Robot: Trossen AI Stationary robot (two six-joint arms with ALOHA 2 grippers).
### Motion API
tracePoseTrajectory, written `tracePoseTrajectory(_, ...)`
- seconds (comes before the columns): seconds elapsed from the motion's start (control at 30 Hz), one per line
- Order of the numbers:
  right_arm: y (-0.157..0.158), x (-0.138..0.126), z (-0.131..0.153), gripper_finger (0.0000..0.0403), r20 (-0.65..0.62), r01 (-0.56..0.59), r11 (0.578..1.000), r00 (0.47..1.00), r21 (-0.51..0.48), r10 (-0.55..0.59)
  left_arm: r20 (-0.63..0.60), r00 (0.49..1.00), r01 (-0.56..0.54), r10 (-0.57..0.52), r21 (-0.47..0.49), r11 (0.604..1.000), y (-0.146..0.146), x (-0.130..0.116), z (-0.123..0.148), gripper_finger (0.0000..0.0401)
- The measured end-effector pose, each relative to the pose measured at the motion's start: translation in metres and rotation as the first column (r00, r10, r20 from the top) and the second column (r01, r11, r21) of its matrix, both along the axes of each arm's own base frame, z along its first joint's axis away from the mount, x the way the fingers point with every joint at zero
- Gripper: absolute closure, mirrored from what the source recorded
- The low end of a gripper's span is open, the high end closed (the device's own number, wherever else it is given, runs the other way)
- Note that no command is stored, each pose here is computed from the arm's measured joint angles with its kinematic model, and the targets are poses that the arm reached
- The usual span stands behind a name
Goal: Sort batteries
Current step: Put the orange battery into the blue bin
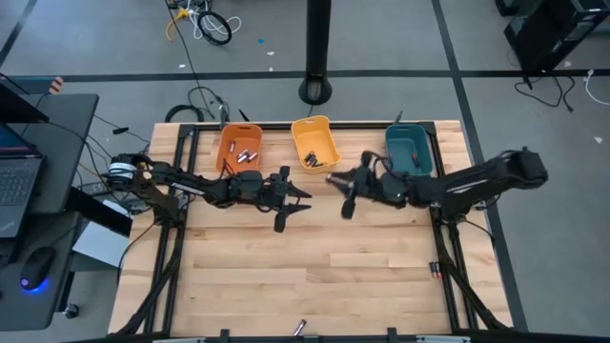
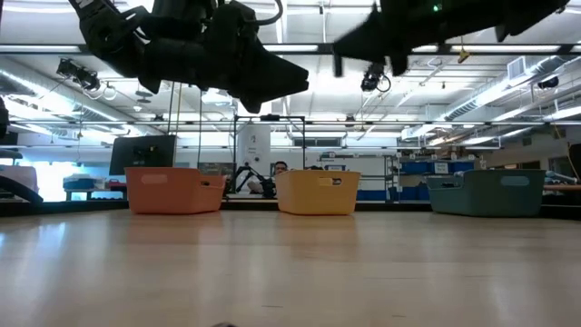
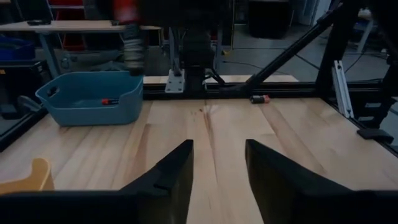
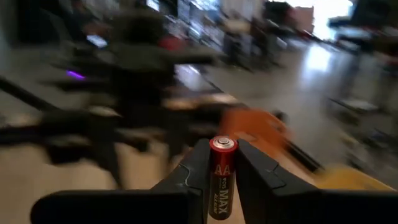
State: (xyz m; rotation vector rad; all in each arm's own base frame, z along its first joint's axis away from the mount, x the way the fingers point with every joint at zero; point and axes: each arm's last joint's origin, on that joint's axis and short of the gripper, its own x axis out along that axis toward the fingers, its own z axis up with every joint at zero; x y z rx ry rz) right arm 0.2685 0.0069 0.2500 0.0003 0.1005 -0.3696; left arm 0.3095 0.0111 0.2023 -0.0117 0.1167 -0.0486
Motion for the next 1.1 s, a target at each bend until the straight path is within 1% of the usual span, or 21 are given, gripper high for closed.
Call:
tracePoseTrajectory(0.07,-0.011,-0.013,0.003,0.0339,-0.068,0.099,0.995,0.993,0.014,-0.097,0.001,1.0,0.0,0.0,0.004,1.0,0.0,0.0,0.0,0.0264)
tracePoseTrajectory(0.13,-0.023,-0.028,0.003,0.0339,-0.147,0.193,0.98,0.972,0.041,-0.186,0.0,1.0,0.002,-0.002,0.015,1.0,0.0,0.0,0.0,0.0283)
tracePoseTrajectory(0.2,-0.036,-0.044,0.001,0.0339,-0.232,0.287,0.954,0.937,0.083,-0.262,0.0,1.0,0.001,-0.001,0.019,1.0,0.0,0.0,0.0,0.0303)
tracePoseTrajectory(0.23,-0.043,-0.053,-0.001,0.0339,-0.272,0.34,0.934,0.914,0.107,-0.301,-0.001,1.0,0.001,-0.001,0.019,1.0,0.0,0.0,0.0,0.0313)
tracePoseTrajectory(0.3,-0.057,-0.07,-0.006,0.0339,-0.361,0.454,0.879,0.851,0.146,-0.38,-0.007,1.0,0.0,0.0,0.021,1.0,0.0,0.0,-0.001,0.0331)
tracePoseTrajectory(0.37,-0.069,-0.085,-0.013,0.0339,-0.444,0.562,0.81,0.776,0.165,-0.448,-0.007,1.0,0.0,0.0,0.022,1.0,0.0,0.0,-0.001,0.0348)
tracePoseTrajectory(0.5,-0.092,-0.103,-0.025,0.0338,-0.557,0.72,0.676,0.63,0.159,-0.54,-0.007,1.0,0.0,0.0,0.022,1.0,0.0,0.0,-0.001,0.0371)
tracePoseTrajectory(0.57,-0.102,-0.108,-0.031,0.0339,-0.598,0.771,0.621,0.567,0.143,-0.566,-0.007,1.0,0.0,0.0,0.022,1.0,0.0,0.0,-0.001,0.0378)
tracePoseTrajectory(0.67,-0.118,-0.115,-0.039,0.0339,-0.644,0.828,0.549,0.484,0.118,-0.593,-0.013,1.0,0.0,0.0,0.021,1.0,0.0,0.0,-0.001,0.0383)
tracePoseTrajectory(0.83,-0.141,-0.123,-0.055,0.0338,-0.719,0.884,0.458,0.377,0.092,-0.584,-0.032,1.0,0.001,0.0,0.022,1.0,0.0,-0.001,-0.003,0.0384)
tracePoseTrajectory(0.93,-0.152,-0.124,-0.067,0.0339,-0.765,0.902,0.425,0.328,0.079,-0.554,-0.043,0.999,0.001,0.0,0.023,1.0,0.0,-0.001,-0.004,0.0384)
tracePoseTrajectory(1.1,-0.169,-0.124,-0.087,0.0337,-0.813,0.915,0.393,0.293,0.087,-0.502,-0.049,0.999,0.001,0.0,0.023,1.0,0.0,-0.001,-0.005,0.0385)
